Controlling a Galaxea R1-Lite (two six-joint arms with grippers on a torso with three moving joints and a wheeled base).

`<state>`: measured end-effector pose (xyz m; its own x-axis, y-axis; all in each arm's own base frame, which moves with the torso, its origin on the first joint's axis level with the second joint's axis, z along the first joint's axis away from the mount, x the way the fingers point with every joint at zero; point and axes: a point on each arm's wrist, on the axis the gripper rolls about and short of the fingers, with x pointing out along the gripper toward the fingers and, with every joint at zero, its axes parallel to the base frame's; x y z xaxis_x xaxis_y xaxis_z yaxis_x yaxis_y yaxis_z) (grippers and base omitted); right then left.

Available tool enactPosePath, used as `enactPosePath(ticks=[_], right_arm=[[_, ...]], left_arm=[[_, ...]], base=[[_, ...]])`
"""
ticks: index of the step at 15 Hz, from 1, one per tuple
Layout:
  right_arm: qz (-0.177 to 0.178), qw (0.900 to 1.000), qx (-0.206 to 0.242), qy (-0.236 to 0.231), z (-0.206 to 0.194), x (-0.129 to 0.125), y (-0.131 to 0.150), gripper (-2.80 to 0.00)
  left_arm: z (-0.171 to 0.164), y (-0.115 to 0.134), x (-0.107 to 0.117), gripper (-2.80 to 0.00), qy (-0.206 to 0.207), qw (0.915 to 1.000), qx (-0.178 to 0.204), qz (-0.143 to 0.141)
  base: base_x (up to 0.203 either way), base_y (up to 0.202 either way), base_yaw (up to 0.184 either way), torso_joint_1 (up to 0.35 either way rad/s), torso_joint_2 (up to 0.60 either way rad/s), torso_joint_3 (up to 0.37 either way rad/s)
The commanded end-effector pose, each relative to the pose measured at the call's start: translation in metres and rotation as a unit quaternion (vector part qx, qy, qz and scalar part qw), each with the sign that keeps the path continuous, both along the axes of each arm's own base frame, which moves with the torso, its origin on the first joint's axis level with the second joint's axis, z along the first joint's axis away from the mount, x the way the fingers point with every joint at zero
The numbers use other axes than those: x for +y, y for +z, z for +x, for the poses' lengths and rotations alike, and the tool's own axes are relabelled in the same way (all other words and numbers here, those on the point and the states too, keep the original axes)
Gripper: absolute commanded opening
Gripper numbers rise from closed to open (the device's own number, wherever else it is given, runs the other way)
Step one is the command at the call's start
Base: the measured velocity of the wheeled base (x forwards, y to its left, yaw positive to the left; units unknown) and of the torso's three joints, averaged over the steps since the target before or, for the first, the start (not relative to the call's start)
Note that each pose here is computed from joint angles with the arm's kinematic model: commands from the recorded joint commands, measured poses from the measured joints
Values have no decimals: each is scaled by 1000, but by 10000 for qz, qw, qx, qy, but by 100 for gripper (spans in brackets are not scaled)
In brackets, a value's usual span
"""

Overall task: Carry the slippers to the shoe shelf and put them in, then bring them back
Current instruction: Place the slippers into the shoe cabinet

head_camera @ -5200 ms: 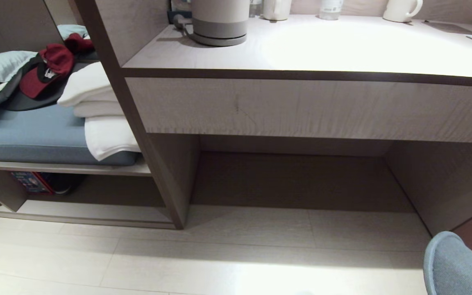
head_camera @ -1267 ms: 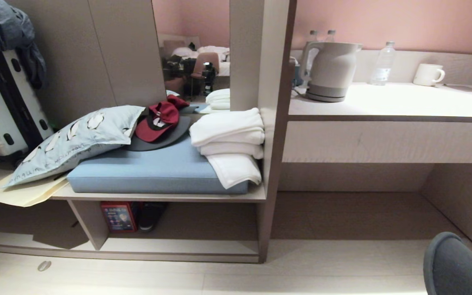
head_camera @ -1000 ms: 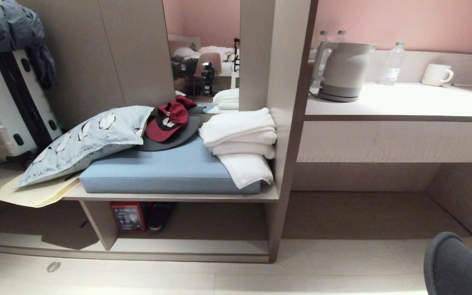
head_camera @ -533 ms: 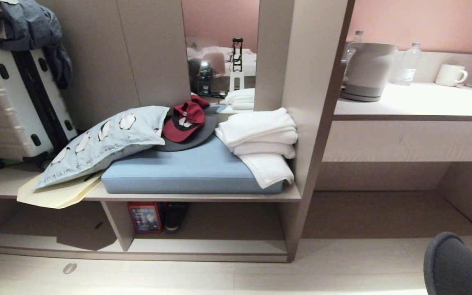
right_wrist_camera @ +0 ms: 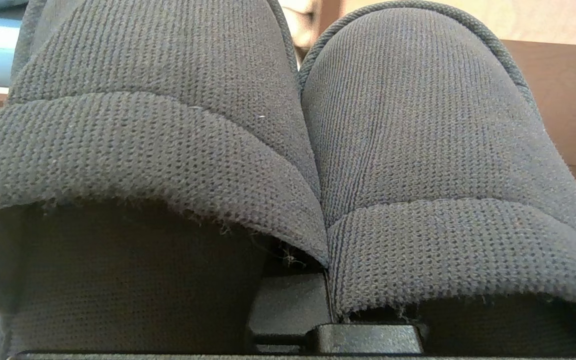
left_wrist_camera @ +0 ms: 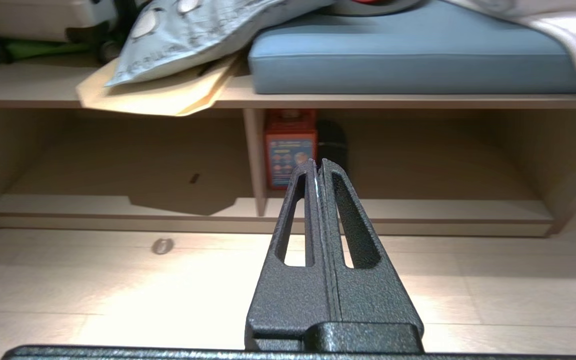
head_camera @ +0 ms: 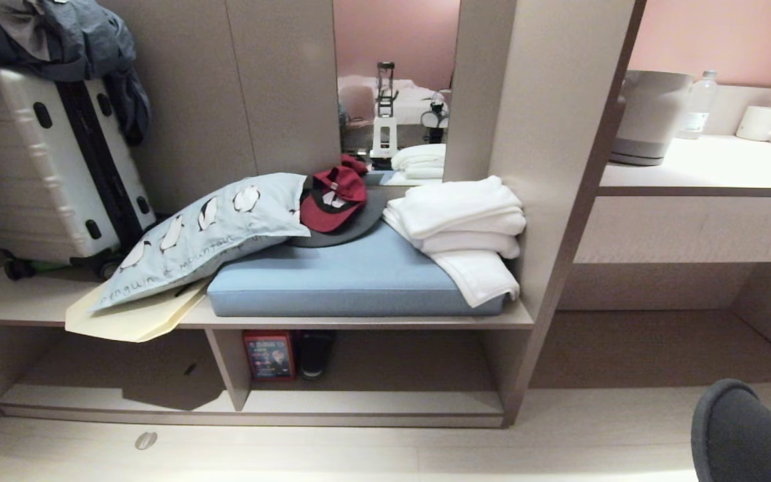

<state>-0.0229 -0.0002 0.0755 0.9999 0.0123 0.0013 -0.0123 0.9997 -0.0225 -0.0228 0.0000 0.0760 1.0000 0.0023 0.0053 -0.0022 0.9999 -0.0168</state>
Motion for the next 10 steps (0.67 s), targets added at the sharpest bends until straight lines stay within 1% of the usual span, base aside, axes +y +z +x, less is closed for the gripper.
enactPosePath(ticks=[1, 10], right_arm=[[-2, 10000, 14, 0, 0, 0, 0, -280], [-2, 10000, 14, 0, 0, 0, 0, -280]], left_arm=[[0, 0, 0, -280, 4, 10000, -4, 0], [0, 0, 0, -280, 4, 10000, -4, 0]], base=[[0, 198, -3, 3, 6, -2], [0, 196, -1, 3, 1, 3]])
